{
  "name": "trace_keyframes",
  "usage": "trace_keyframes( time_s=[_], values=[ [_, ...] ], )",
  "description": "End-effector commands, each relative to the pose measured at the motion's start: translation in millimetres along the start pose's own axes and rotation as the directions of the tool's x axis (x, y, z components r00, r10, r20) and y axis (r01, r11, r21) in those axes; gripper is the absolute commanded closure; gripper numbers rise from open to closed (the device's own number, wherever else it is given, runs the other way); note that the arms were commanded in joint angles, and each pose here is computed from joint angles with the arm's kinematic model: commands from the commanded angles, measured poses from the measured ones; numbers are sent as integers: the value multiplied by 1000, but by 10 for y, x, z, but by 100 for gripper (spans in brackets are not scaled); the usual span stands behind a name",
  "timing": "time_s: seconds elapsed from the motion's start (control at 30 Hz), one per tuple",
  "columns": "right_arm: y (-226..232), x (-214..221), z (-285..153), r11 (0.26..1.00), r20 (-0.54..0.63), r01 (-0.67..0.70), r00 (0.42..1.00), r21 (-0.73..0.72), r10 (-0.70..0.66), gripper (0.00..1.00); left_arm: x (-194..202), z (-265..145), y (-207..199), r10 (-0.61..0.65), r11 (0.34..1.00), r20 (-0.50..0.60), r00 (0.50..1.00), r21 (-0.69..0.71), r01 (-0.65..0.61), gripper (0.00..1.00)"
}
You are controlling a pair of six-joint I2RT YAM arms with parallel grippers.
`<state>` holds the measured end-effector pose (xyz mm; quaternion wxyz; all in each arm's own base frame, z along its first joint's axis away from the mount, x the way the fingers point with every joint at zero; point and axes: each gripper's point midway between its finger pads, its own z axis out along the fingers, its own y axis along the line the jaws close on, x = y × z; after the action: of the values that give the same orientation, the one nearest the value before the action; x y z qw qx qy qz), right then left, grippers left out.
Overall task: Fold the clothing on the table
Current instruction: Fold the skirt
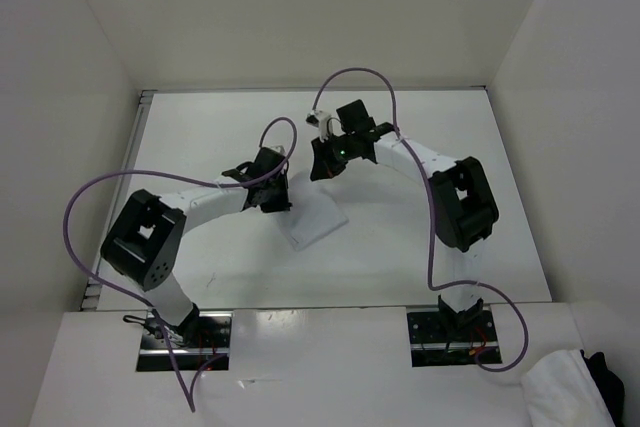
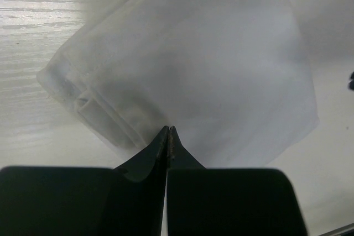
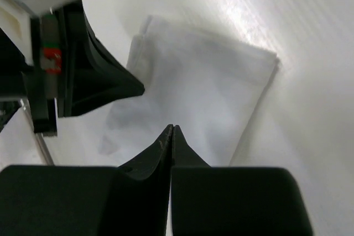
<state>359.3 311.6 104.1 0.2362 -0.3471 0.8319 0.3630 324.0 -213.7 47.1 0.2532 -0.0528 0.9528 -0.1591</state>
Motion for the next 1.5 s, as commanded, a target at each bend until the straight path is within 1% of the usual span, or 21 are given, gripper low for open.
trace_keyframes(
  time_s=[0.0,0.1,0.2,0.27,0.3,0.37,0.4,0.47,0.57,0.67,0.73,0.77,0.8,0.87,0.9,0.93,0.97,1.07,1.13,1.2,1.47],
  values=[
    [-128,-487,11,992,134,47,989,117,-62,100,-74,67,10,3,1000,16,1000,-25,-3,100],
    [-204,-440,180,990,99,37,994,139,-51,100,-49,129,101,5,997,6,1000,-74,-4,100],
    [-451,-451,327,978,89,6,996,210,-26,100,-27,173,204,-1,991,-7,1000,-135,0,100],
    [-565,-349,428,973,51,-14,999,230,3,100,-20,188,280,-18,986,-19,1000,-165,15,100],
    [-615,-372,468,970,51,-27,999,241,15,100,2,226,325,-17,983,-23,1000,-185,13,100],
    [-582,-386,508,971,34,-27,999,236,19,100,45,246,356,-17,980,-39,999,-197,9,100],
    [-605,-400,488,967,33,-28,999,254,20,100,-6,241,354,-29,982,-34,999,-189,22,100],
    [-620,-275,585,966,-2,-33,999,257,35,100,-6,241,354,-29,982,-34,999,-189,22,100],
    [-695,-234,639,952,-7,-51,998,303,56,100,-54,221,304,-21,984,-33,999,-176,14,100],
    [-825,-232,595,923,0,-61,998,379,66,100,-234,212,315,-23,983,-4,1000,-183,22,100],
    [-868,-311,592,913,36,-74,997,401,65,100,-294,260,348,-1,982,-7,1000,-189,0,100],
    [-857,-353,550,910,55,-70,997,408,52,100,-401,268,345,5,983,8,1000,-186,-4,100],
    [-886,-402,486,908,76,-74,996,413,46,100,-398,328,353,14,981,-3,1000,-191,-14,100],
    [-724,-495,352,922,119,-60,993,382,15,100,-488,367,400,12,981,-5,1000,-195,-13,100],
    [-673,-591,272,932,153,-43,988,360,-14,100,-478,399,417,31,979,-23,999,-203,-35,100],
    [-486,-627,180,952,166,-17,985,305,-35,100,-559,372,365,32,980,-10,999,-196,-33,100],
    [-404,-636,141,960,171,-10,984,280,-40,100,-592,367,423,37,977,-5,999,-208,-38,100],
    [-235,-531,111,977,158,-3,987,211,-32,100,-669,365,402,39,981,10,999,-191,-36,100],
    [-228,-505,127,979,156,-2,987,202,-31,100,-679,371,374,38,983,13,999,-178,-35,100],
    [-242,-373,237,985,120,-15,993,170,-5,100,-671,372,360,38,985,9,999,-170,-36,100],
    [-407,-117,534,982,17,-62,998,178,60,100,-683,369,384,38,985,6,999,-166,-37,100]
  ],
)
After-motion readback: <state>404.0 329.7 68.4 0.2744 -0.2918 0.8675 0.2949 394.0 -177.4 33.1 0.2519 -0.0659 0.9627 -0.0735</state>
